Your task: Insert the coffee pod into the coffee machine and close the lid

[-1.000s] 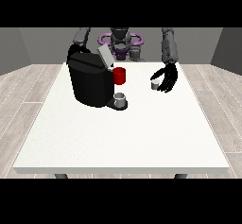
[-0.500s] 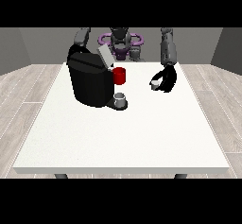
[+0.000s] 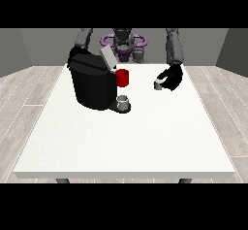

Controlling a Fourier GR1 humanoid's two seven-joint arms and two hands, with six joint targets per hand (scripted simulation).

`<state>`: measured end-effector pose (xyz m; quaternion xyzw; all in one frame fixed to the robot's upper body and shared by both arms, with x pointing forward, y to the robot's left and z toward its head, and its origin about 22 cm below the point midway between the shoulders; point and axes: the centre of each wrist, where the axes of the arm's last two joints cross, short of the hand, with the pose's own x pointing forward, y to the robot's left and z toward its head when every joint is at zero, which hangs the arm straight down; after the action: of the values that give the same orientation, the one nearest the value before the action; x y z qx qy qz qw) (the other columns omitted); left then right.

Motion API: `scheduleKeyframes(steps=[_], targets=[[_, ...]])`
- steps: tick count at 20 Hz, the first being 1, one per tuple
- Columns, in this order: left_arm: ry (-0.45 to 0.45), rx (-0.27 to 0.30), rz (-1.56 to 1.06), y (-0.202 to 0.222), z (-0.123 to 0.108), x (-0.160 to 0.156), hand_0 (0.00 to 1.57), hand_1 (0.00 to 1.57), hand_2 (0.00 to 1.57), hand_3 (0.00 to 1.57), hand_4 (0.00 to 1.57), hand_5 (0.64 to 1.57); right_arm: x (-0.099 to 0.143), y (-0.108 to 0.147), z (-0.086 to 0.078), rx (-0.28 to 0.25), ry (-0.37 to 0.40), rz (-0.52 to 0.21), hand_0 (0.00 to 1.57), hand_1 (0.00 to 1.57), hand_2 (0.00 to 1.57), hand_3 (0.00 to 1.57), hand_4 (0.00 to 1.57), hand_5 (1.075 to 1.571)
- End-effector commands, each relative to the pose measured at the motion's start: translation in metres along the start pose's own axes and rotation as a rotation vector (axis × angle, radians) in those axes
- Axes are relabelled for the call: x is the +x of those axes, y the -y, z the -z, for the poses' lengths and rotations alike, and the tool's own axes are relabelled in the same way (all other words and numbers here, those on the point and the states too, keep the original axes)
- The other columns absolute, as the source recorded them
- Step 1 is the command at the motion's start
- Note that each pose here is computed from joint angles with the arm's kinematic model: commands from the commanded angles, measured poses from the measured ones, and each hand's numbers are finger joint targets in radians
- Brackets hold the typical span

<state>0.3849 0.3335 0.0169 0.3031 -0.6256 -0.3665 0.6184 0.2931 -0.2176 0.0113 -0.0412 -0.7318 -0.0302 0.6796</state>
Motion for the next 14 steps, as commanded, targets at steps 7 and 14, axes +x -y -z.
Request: scheduleKeyframes(steps=[7, 14], targets=[[0.133, -0.039, -0.017, -0.048, 0.037, 0.061, 1.26, 1.26, 1.32, 1.30, 0.53, 1.571, -0.011, 0.002, 0.008, -0.003, -0.089, 0.010, 0.00, 0.00, 0.00, 0.00, 0.49, 1.571], [0.157, -0.028, -0.012, -0.051, 0.044, 0.079, 1.25, 1.25, 1.33, 1.29, 0.57, 1.571, -0.010, 0.007, 0.011, 0.023, -0.059, -0.006, 0.00, 0.00, 0.00, 0.00, 0.46, 1.571]])
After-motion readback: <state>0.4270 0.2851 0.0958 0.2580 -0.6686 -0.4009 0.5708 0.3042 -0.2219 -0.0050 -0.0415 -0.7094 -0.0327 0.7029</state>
